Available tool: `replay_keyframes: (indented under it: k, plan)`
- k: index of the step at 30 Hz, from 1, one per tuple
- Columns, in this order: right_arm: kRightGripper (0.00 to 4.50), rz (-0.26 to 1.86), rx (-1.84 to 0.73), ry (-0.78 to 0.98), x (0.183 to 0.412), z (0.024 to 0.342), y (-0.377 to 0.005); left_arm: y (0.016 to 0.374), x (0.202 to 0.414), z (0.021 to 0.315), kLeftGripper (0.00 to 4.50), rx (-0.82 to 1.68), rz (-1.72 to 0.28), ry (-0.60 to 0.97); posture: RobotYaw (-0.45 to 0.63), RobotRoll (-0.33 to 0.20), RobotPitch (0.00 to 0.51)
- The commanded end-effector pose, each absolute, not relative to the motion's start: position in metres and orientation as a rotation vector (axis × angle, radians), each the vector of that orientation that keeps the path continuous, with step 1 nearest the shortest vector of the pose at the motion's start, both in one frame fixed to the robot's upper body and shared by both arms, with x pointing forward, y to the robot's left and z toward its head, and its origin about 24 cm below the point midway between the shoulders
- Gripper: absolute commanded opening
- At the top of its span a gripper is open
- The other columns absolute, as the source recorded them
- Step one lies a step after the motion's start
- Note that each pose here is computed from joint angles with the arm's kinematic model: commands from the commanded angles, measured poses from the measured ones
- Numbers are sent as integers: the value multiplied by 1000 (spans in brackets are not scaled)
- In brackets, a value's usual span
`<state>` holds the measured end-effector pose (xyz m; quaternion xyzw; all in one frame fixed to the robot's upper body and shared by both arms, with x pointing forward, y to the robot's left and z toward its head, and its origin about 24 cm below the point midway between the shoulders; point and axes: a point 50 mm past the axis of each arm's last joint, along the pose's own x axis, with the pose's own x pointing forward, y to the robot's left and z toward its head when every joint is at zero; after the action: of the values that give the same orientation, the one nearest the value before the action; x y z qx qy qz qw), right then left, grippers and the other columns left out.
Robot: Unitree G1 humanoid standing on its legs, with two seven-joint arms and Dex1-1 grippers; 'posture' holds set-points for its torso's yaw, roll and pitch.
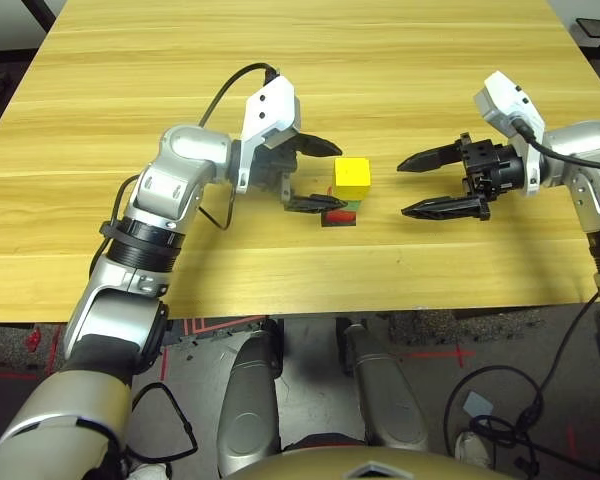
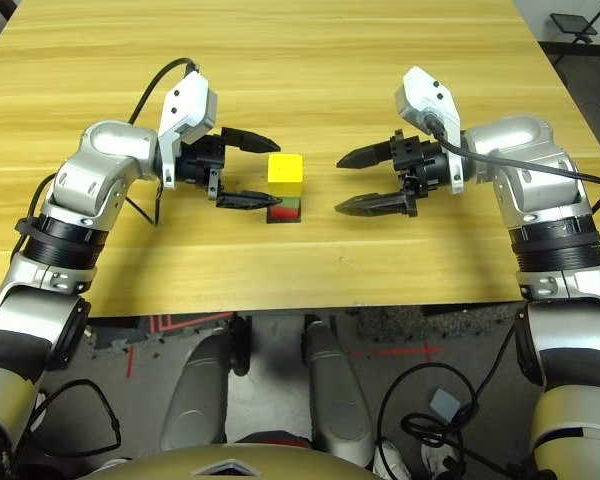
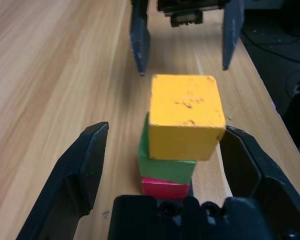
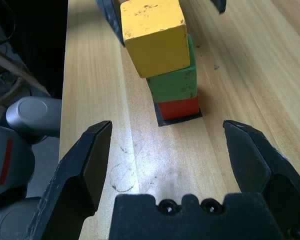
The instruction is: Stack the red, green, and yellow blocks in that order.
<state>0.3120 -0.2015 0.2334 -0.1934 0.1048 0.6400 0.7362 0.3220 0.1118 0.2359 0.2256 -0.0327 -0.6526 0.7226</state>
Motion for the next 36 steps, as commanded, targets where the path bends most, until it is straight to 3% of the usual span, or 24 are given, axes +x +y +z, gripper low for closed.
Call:
replay_keyframes:
  k: [1,7,11,13,16,21,26,36]
  plan:
    - [4500,1401,-423,206,309,241,-208,126,305,244,4472,468,-1458,-88,-102,-131,274]
    - [4500,1341,-377,184,310,248,-225,155,259,263,4472,211,-1385,-96,-69,-137,269]
    - [4500,1136,-327,127,317,248,-242,176,263,259,4472,148,-1012,-149,-35,-142,264]
    - [4500,912,-260,61,326,244,-250,183,267,249,4472,111,-795,-210,-28,-141,262]
    - [4500,610,-152,-96,329,232,-248,191,270,218,4472,39,-492,-235,-47,-154,275]
    - [4500,369,-19,-184,324,206,-242,210,275,190,4472,13,-164,-260,-49,-153,290]
    - [4500,241,7,-250,321,191,-244,229,270,173,4472,139,-28,-345,-54,-156,296]
    - [4500,1,-92,-305,303,147,-282,257,249,115,4472,257,50,-262,-57,-145,284]
